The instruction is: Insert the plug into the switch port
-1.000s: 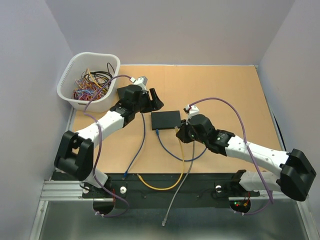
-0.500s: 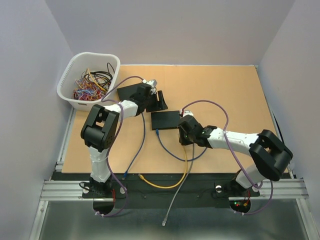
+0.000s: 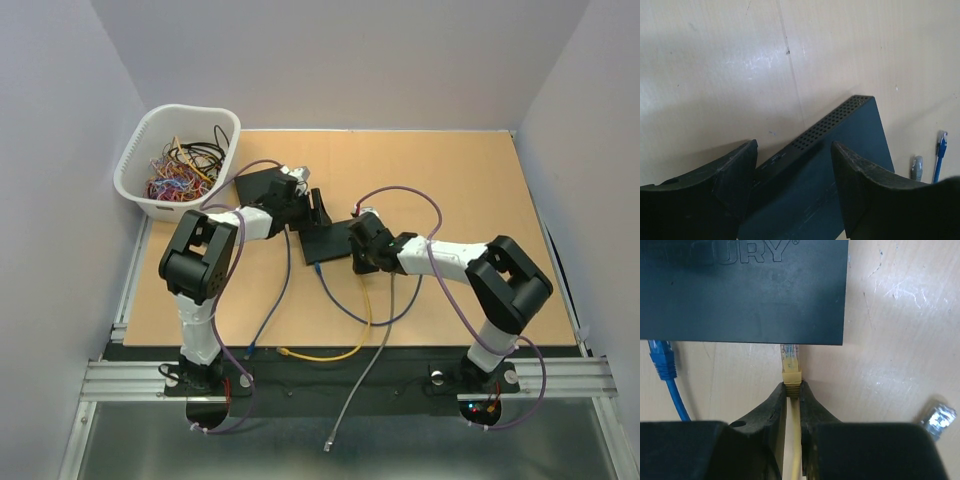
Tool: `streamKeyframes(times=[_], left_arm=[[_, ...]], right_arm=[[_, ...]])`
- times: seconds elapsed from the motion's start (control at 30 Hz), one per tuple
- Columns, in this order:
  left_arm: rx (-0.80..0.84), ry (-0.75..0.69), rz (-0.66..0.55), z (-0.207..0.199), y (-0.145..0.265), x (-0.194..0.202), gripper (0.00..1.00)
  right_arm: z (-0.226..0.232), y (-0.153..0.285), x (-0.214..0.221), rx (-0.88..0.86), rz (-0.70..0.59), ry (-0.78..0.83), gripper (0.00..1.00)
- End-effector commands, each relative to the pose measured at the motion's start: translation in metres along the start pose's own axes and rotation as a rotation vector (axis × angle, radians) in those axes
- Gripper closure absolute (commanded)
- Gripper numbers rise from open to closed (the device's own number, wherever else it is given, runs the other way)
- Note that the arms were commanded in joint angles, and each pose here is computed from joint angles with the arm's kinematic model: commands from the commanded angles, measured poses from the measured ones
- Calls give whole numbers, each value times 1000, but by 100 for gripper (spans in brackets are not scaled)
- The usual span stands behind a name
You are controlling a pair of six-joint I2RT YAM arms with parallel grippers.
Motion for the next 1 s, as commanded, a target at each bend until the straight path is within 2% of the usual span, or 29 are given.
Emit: streamKeyframes(times=[0.0, 0.27, 0.63, 0.97], left_arm=[[-3, 3, 24, 2, 16, 11, 28], [-18, 10, 24, 8, 23, 19, 28], [-7, 2, -2, 4, 26, 14, 29], [2, 9, -2, 5, 34, 20, 29]], right_arm=[[-3, -6, -20, 6, -40, 4, 99], [-1, -1, -28, -41, -52, 26, 99], [10, 24, -8, -203, 78, 104, 100], [20, 19, -15, -189, 138, 139, 100]])
Point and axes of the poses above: each gripper's point midway between its finger pads, its own y axis back along the fingers, its own z axis along the line the jaws close on, x = y × z, the point moved 7 cm from there along y, back along the fingers, and after that the axes turned 12 degrees about y, right-handed, at the moved point
